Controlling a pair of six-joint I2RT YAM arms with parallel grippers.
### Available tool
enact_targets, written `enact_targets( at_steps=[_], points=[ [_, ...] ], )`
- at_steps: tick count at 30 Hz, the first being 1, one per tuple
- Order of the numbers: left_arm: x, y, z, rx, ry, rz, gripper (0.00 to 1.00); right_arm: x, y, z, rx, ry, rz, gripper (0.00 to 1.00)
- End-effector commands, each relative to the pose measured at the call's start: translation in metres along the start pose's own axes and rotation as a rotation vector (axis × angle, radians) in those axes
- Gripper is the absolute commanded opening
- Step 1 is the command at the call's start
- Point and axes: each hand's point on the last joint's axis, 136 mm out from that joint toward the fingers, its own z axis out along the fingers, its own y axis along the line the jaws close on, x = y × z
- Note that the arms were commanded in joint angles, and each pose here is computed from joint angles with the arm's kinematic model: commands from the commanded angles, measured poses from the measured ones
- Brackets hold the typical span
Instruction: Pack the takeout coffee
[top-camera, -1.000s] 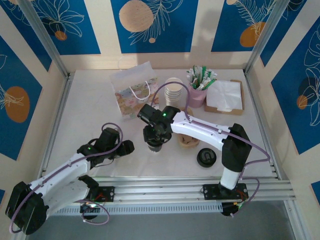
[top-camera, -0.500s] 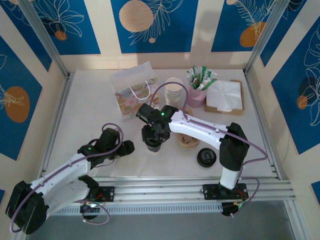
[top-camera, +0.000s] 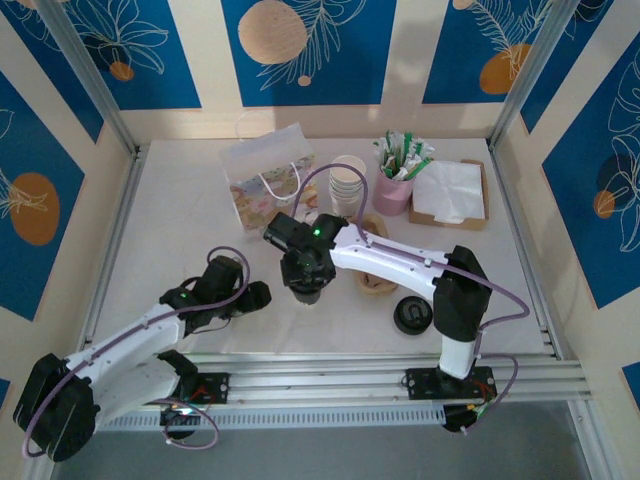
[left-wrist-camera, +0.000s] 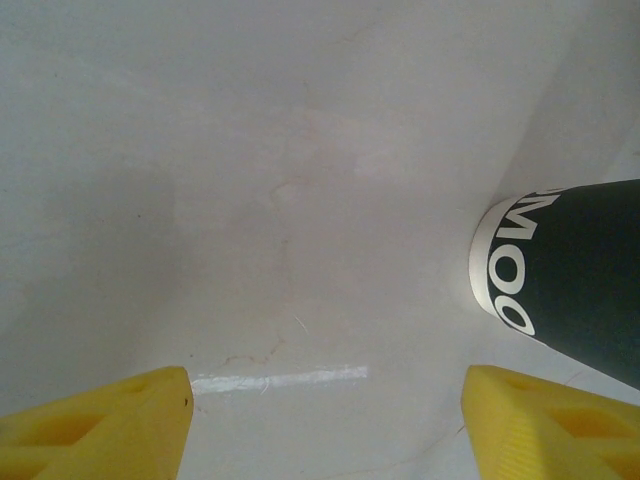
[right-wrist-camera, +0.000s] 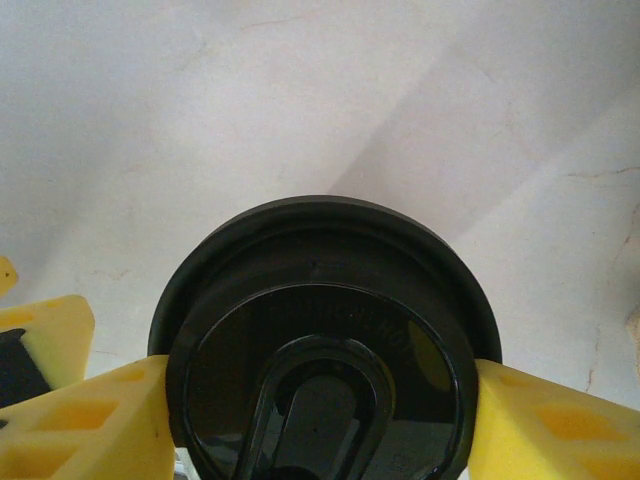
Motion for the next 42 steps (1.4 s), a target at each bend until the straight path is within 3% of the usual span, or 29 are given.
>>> enact_targets(
  at_steps=[1, 9, 20, 26, 32, 42],
  points=[
    [-0.001, -0.008, -0.001, 0.015, 0.004, 0.008, 0.71, 0.062, -0.046, 0.053, 0.244, 0.235, -0.038, 0.61],
    [-0.003, -0.011, -0.001, 0.012, 0.003, 0.013, 0.71, 0.075, -0.064, 0.064, 0.32, 0.266, -0.041, 0.6],
    [-0.003, -0.009, -0.003, -0.006, 0.002, 0.023, 0.71, 0.092, -0.049, 0.08, 0.116, 0.408, 0.074, 0.58],
    [-0.006, -0.009, -0.004, -0.012, -0.012, 0.021, 0.7, 0.077, -0.068, 0.065, 0.307, 0.319, -0.001, 0.57],
    [-0.016, -0.013, -0.012, -0.023, -0.041, 0.041, 0.7, 0.049, -0.045, 0.037, 0.146, 0.215, 0.062, 0.57],
    [-0.03, -0.011, -0.037, -0.04, -0.135, 0.047, 0.7, 0.007, -0.05, -0.064, -0.038, -0.05, 0.086, 0.57]
  ],
)
